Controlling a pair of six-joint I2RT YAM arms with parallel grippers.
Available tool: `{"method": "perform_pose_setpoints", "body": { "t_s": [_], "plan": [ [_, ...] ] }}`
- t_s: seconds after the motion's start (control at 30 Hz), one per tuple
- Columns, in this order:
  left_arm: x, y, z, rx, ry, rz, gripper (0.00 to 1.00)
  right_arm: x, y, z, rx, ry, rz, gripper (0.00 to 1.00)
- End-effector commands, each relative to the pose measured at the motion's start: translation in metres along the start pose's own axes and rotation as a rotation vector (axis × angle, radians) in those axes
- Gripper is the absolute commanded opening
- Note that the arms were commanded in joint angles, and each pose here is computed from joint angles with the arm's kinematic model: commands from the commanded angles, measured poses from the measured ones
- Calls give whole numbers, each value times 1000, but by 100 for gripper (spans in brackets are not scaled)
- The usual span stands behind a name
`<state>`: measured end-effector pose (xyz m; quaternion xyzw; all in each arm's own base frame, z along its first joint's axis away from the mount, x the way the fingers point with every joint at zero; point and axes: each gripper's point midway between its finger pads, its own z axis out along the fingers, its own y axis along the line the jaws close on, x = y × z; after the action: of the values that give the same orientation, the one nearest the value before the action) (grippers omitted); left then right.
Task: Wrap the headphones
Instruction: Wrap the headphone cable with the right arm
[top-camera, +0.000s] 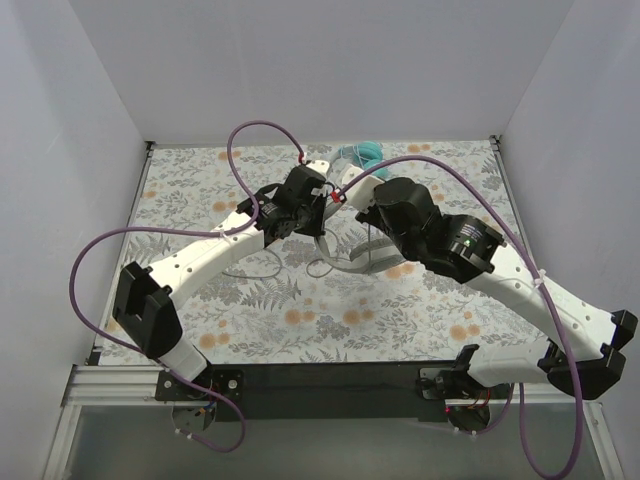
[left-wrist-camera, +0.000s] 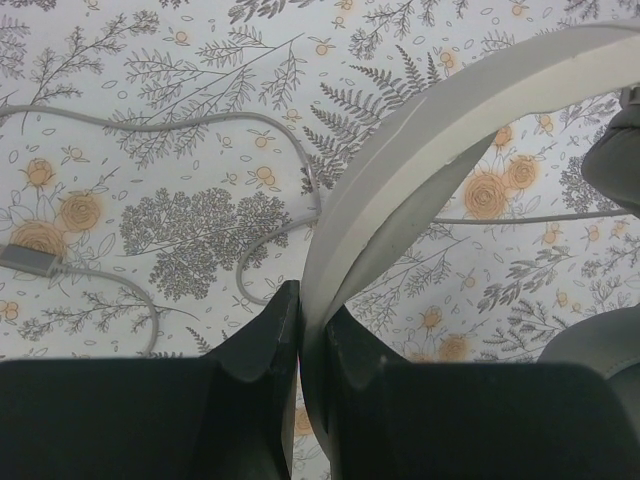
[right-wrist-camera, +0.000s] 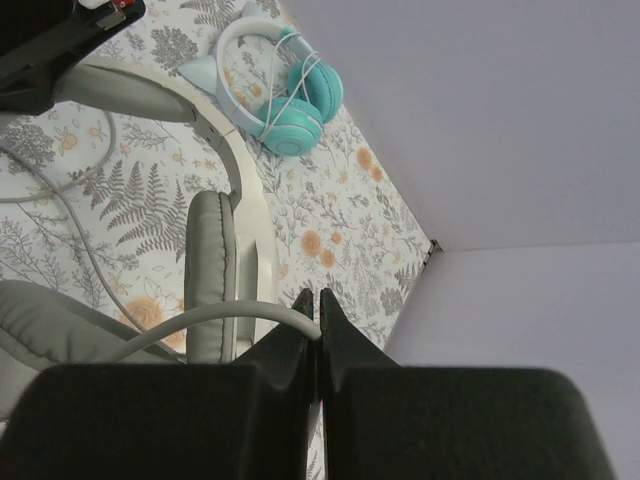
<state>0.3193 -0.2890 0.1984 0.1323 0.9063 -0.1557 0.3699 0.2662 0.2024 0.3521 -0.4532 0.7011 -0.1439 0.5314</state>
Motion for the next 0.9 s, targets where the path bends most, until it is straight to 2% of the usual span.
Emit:
{"method": "perform_pose_setpoints", "body": {
  "t_s": [0.0,0.17,0.4,0.87],
  "plan": [
    [-22,-23,-30,130,-96,20,0,-24,-14,2,-4,-118,62,1],
    [-22,-27,-38,172,-106,43,0,-18,-19,4,-28,-143,97,2],
    [-28,-36,-50,231,-134,64,0,-19,0,15,-119,-159,109,10],
    [-31,-54,-70,348,-147,80,0,-7,16,37,-180,-116,143,9]
  ]
}}
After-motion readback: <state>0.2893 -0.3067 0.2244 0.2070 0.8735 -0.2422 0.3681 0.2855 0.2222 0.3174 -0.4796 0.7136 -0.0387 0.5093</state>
